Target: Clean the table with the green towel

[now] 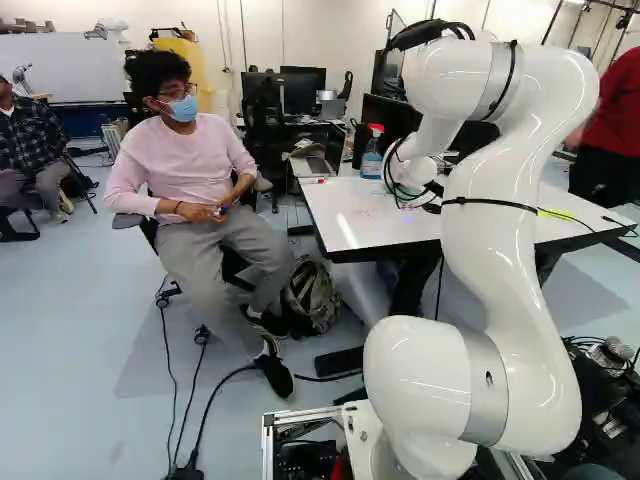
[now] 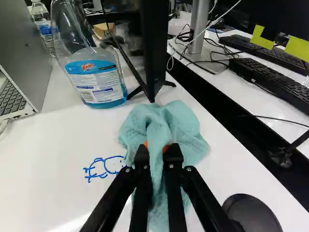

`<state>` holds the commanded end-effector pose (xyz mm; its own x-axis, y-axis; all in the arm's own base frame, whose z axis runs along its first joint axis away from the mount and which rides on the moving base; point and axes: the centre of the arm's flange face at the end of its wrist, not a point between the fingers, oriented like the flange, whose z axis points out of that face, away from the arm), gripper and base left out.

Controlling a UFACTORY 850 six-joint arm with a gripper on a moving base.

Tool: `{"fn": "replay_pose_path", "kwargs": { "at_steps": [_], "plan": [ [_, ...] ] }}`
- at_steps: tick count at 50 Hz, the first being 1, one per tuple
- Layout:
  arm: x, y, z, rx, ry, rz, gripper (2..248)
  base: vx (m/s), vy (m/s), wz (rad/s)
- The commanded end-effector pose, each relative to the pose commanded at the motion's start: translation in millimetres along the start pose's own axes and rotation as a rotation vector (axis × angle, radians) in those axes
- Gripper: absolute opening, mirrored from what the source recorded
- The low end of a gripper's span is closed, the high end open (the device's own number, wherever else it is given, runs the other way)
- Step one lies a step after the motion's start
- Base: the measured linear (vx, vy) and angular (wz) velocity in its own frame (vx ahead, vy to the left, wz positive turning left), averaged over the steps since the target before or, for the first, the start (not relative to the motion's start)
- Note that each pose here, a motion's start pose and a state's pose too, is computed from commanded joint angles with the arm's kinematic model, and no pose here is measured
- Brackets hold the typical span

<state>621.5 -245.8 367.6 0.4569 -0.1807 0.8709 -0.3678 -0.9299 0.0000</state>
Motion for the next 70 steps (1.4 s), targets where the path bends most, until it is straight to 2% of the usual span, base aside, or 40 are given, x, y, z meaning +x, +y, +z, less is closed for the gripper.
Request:
{"fn": "replay_pose_path", "kwargs": {
  "at_steps": [16,62,70],
  "plan": [
    [-0.3,0.0,0.0,0.000,-0.003,0.000,37,0.000,0.000,0.000],
    [-5.8,-0.1,-0.1,0.000,-0.064,0.000,37,0.000,0.000,0.000],
    [-5.2,-4.6,1.2,0.006,-0.063,-0.004,37,0.000,0.000,0.000]
  ]
}}
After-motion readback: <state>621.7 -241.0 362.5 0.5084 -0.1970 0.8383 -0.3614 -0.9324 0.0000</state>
